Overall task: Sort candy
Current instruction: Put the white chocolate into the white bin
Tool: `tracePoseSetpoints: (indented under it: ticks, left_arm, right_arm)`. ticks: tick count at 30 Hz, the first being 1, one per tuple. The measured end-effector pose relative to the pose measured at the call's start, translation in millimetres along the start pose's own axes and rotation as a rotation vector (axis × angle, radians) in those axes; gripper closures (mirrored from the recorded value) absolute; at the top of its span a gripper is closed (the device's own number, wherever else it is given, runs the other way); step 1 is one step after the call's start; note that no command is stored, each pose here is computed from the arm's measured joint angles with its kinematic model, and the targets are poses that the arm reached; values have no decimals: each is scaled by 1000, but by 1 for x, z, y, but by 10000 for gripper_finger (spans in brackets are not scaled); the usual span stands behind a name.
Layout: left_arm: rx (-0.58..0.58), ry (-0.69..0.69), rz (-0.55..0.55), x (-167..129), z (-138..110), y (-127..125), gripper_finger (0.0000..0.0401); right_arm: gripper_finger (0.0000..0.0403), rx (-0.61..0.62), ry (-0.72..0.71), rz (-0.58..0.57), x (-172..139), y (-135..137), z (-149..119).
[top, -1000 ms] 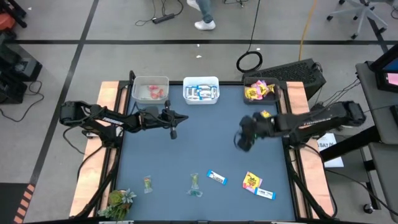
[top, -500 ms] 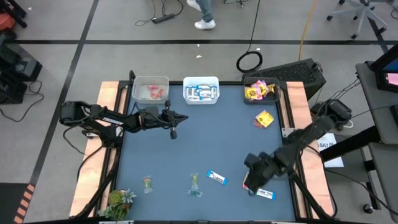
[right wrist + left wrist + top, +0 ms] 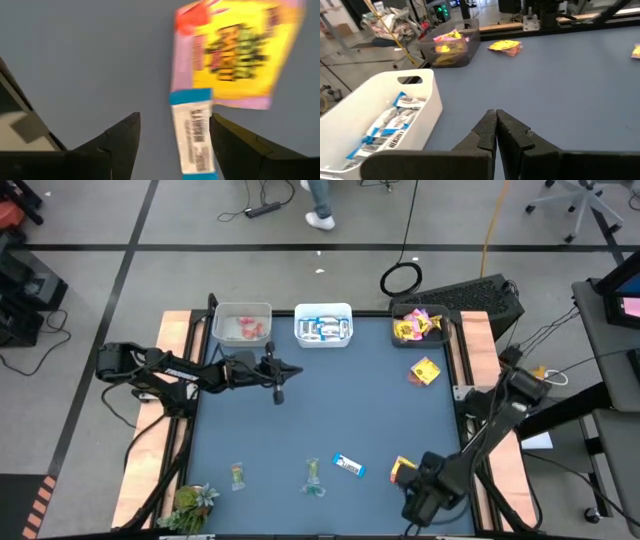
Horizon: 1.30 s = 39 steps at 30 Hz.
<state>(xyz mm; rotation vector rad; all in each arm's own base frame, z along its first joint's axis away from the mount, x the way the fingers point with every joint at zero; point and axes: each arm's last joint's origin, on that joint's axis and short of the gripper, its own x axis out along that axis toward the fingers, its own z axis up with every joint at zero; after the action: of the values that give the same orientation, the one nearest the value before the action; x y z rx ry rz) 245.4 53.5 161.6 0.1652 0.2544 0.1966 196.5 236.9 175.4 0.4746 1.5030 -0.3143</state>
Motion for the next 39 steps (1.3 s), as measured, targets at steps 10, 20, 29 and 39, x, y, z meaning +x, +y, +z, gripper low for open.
tracePoseSetpoints:
  ticks: [10,20,29,39]
  left_arm:
    - [-2,5,-19,0,-1,-1,382]
    - [-28,14,-68,0,-2,-2,382]
    - [-28,36,-72,0,-4,-3,382]
    - [-28,36,-72,0,-4,-3,382]
  right_arm:
    - [190,-59,73,-143,34,10,1]
    - [303,22,62,-150,34,10,1]
    - [386,-4,23,-167,12,24,5]
    - [393,-65,-276,-155,-29,23,44]
